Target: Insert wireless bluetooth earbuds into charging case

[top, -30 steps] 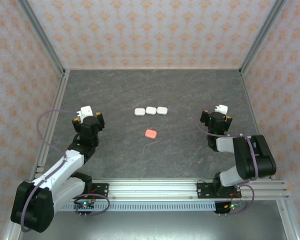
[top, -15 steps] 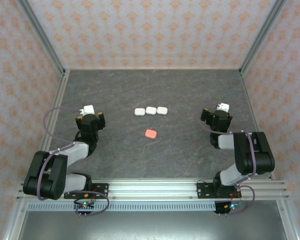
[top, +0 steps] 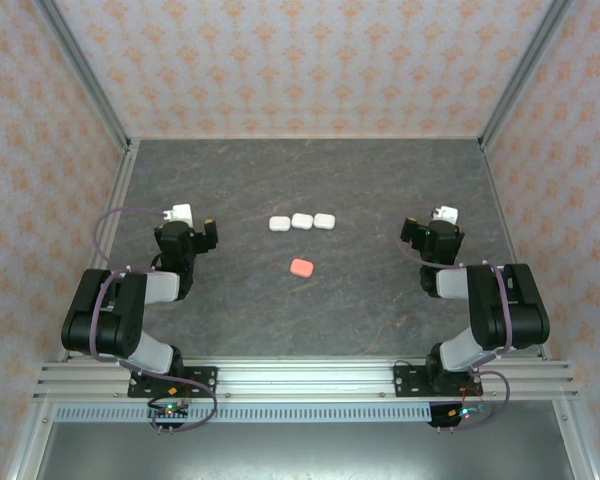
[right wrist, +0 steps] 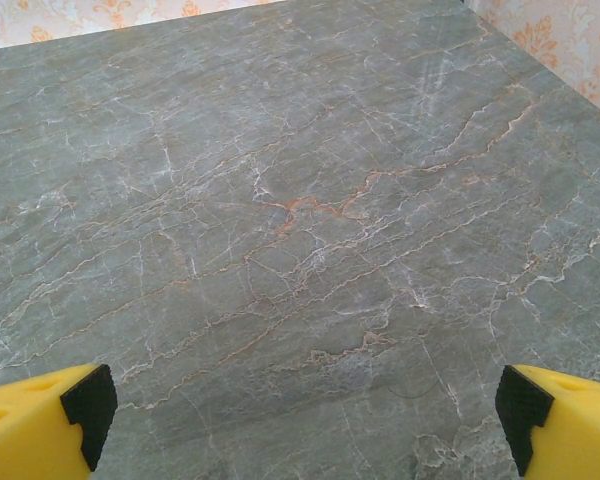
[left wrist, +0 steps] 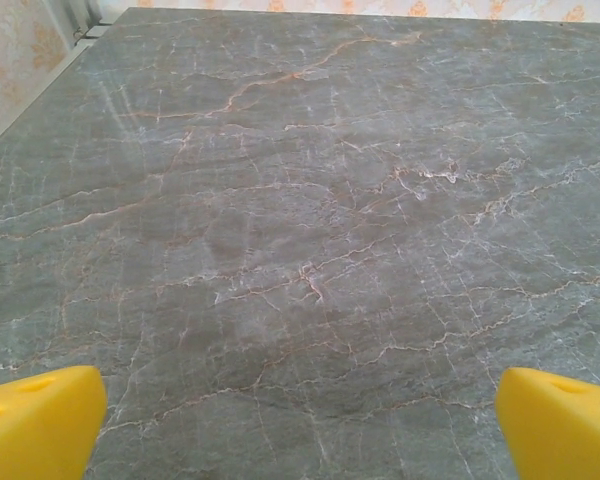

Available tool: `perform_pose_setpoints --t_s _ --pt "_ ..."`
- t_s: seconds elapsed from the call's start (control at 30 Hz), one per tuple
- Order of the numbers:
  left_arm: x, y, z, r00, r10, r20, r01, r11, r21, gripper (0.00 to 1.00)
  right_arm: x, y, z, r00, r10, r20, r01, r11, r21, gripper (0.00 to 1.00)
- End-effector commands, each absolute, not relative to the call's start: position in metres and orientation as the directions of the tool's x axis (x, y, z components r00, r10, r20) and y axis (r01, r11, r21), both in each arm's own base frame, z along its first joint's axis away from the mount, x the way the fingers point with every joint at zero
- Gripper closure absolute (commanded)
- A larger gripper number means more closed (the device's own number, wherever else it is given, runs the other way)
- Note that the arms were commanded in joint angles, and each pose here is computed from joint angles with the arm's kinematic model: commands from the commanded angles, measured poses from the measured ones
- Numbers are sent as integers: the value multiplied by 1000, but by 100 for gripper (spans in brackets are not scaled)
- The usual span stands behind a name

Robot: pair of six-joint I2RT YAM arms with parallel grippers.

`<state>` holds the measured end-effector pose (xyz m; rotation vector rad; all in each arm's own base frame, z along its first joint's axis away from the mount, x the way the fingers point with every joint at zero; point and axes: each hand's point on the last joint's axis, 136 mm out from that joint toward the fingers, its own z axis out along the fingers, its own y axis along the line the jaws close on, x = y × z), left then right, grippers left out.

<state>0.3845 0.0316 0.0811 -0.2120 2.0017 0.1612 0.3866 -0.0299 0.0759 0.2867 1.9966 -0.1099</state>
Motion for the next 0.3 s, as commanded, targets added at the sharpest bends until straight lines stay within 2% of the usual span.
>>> perform_pose_setpoints --t_s 0.0,0.27 --pt "392 29 94 -385 -58 -921 -206 978 25 0 393 -28 89 -364 153 -919 251 966 62 1" --pt "392 27 93 -393 -42 -919 -204 978 42 0 393 -27 89 -365 153 -918 250 966 62 1"
